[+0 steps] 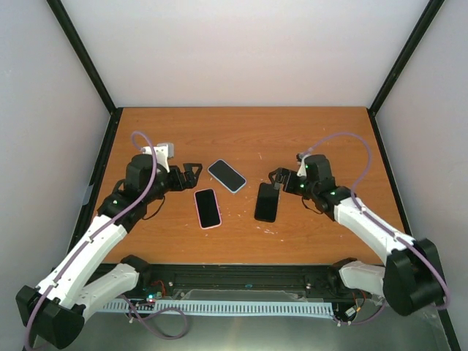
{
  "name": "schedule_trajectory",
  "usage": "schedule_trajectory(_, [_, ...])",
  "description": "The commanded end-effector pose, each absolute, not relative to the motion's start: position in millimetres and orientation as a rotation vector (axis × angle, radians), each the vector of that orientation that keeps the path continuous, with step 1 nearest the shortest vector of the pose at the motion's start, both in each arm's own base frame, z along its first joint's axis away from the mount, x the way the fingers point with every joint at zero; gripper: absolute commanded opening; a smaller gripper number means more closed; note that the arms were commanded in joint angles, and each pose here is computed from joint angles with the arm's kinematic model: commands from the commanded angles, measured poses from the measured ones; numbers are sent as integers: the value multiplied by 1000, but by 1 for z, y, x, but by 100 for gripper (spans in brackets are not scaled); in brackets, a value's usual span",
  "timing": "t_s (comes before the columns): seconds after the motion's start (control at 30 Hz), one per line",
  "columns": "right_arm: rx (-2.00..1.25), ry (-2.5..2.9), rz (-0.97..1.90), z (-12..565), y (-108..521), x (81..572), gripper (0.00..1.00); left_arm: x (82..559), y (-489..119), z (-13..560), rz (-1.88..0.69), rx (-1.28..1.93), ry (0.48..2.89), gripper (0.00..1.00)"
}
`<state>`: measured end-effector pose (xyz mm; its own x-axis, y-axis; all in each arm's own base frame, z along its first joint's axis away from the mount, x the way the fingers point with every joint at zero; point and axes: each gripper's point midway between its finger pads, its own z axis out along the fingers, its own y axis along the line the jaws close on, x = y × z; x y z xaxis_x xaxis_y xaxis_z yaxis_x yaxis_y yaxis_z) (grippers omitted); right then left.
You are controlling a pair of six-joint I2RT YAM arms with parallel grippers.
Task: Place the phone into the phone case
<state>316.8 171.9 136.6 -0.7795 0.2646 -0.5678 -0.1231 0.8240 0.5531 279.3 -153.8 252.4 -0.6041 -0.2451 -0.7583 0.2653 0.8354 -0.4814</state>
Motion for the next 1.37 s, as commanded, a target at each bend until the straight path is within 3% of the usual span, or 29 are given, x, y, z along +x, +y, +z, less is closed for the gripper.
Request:
schedule_trajectory(0.0, [84,2317,699,174,156,303,100,287,-145,281,-682,-61,2040,100])
schedule_trajectory(0.53, [107,2059,682,307,117,249,100,264,-134,380,-694,28,1797,100])
schedule_trajectory(1.33, [172,1992,675,314,102,234,100,263,-128,353,-665,-5,1843,100])
